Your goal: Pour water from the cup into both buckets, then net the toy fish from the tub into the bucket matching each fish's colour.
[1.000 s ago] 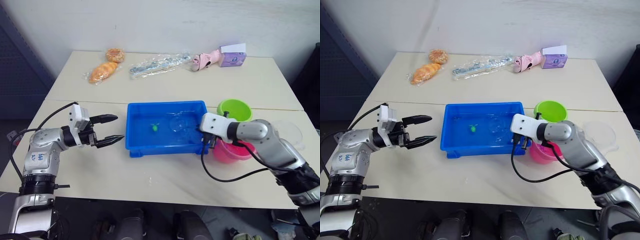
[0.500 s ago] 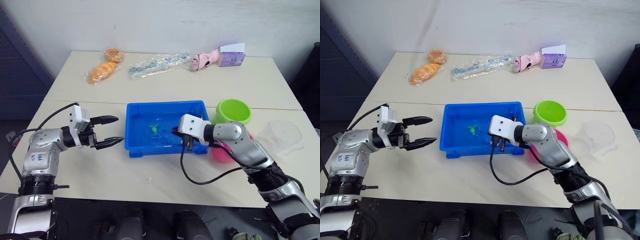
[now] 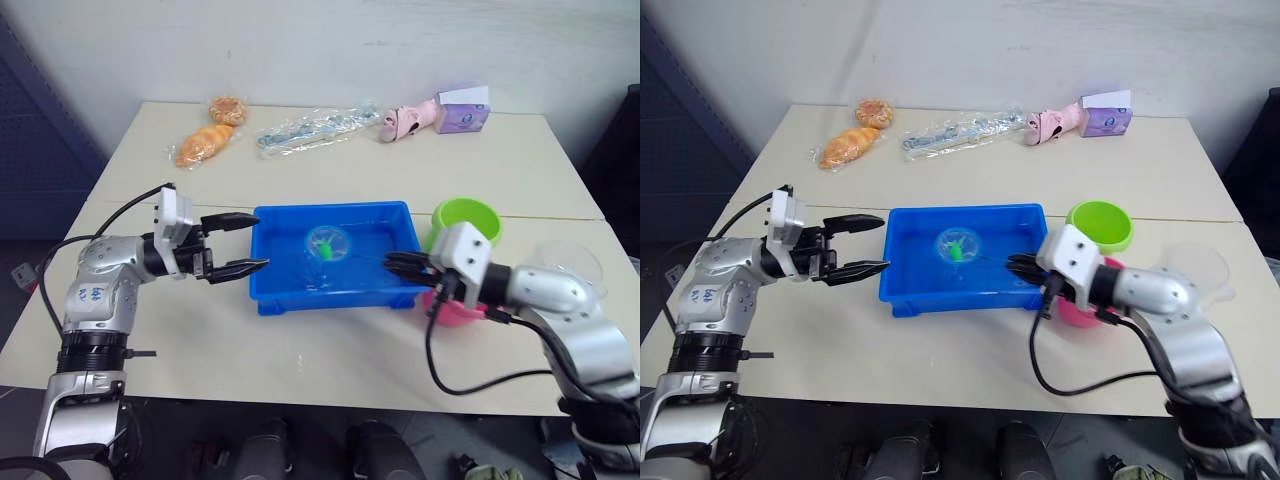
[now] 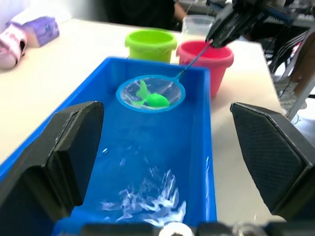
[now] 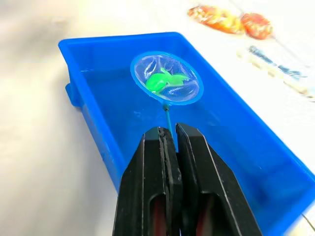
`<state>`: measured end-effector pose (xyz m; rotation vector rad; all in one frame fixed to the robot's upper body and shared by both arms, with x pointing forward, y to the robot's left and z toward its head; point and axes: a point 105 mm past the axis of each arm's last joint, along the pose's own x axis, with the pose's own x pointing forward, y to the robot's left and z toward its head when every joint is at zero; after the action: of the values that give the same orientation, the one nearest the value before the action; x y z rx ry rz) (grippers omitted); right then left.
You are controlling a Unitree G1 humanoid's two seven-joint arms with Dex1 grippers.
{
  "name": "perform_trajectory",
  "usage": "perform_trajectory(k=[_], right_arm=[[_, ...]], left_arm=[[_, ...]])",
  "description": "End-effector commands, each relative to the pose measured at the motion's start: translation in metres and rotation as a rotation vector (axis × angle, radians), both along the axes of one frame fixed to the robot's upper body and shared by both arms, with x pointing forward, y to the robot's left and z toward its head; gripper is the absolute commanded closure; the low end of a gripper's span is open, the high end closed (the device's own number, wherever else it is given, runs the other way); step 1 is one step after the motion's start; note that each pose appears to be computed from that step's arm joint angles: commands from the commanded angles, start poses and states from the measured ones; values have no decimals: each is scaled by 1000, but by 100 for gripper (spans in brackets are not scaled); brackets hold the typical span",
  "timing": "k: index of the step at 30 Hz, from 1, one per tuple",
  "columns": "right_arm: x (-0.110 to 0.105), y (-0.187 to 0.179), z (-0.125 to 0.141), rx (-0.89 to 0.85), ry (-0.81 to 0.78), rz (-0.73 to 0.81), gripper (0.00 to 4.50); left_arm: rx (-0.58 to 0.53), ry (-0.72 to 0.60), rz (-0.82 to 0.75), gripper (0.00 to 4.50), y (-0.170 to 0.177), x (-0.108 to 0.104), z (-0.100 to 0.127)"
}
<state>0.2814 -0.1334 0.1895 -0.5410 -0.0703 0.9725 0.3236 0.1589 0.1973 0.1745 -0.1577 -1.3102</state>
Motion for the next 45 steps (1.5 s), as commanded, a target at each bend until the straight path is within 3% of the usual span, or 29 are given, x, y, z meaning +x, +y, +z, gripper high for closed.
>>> perform_trajectory(k=[1, 8, 14, 23, 31, 37, 45], right_arm=[[-10, -15, 26, 19, -119, -60, 450], [-23, -51, 45, 20, -187, -201, 450], [-25, -108, 54, -54, -242, -403, 450], [-4, -163, 41, -370, -361, -561, 450], [9, -183, 27, -818, -601, -510, 450], [9, -182, 29, -984, -810, -419, 450], [8, -182, 25, -1098, -962, -296, 450]], left_arm=[[-27, -39, -94, 6, -25, -6, 15], [-65, -38, -169, 6, -54, -4, 25], [-110, -43, -222, 6, -75, -6, 32], [-115, -43, -228, 6, -83, -8, 33], [-109, -48, -214, 6, -83, -9, 32], [-100, -57, -212, 6, -84, -9, 32], [-116, -56, -228, 6, -87, -10, 32]])
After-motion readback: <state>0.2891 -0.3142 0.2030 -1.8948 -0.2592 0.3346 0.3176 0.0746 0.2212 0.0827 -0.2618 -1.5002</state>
